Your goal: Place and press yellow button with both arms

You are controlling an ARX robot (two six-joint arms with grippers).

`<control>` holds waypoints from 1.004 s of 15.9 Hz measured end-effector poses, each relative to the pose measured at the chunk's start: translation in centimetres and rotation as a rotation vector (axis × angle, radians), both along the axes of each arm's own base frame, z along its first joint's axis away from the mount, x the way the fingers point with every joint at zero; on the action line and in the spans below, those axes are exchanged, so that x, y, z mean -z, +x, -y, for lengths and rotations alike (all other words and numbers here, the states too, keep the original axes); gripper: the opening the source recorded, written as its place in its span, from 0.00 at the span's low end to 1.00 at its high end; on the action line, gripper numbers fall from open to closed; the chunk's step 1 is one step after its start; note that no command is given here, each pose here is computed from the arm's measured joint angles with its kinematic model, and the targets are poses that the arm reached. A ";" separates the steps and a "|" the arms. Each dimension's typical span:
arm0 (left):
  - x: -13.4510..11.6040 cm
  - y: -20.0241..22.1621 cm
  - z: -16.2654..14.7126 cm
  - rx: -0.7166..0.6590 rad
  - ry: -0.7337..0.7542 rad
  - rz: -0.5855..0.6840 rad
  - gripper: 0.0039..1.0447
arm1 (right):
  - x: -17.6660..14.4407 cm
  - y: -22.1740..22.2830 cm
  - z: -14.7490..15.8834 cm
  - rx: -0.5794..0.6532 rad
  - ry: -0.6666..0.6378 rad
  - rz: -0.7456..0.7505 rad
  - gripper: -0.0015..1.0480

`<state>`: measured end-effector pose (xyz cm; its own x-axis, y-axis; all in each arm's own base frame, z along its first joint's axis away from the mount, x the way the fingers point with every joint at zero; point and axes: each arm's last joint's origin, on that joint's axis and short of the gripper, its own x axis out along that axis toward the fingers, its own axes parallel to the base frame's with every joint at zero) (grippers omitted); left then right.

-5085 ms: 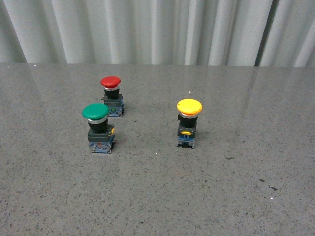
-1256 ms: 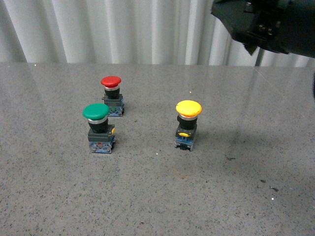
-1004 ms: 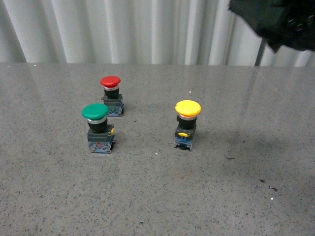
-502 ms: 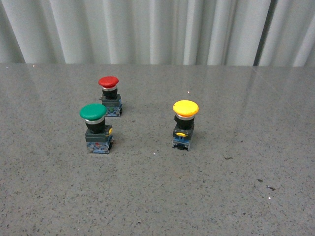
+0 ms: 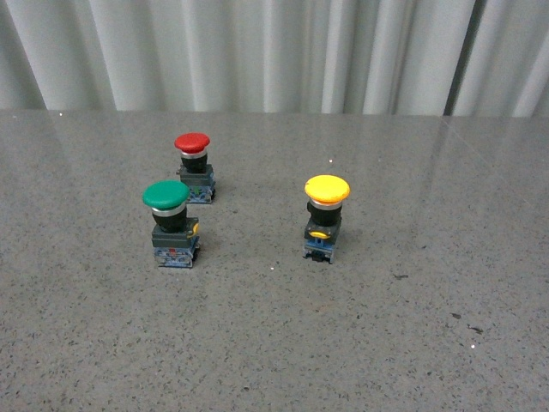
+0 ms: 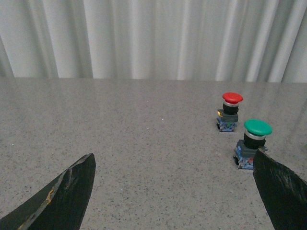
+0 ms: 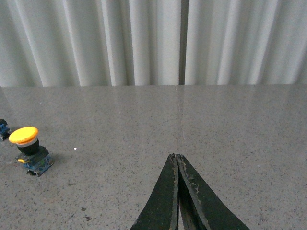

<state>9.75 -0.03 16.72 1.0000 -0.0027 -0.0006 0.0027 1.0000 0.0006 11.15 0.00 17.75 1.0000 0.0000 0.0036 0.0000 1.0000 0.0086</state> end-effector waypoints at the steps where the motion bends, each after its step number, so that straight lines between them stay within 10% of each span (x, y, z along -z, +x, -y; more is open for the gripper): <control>1: 0.0 0.0 0.0 0.000 0.000 0.000 0.94 | 0.2 -0.1 0.0 0.000 -0.001 -0.005 0.02; 14: 0.0 0.0 0.0 0.000 0.000 0.000 0.94 | 1.0 -1.4 0.0 0.000 -0.002 0.000 0.02; 16: 0.0 0.0 0.0 0.000 0.000 0.000 0.94 | 1.0 -1.4 0.0 0.000 -0.003 0.000 0.20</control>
<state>9.75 -0.03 16.73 1.0000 -0.0027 -0.0002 0.0027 1.0000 0.0006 9.72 0.00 16.71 1.0000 0.0004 0.0036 -0.0004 1.0000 0.0059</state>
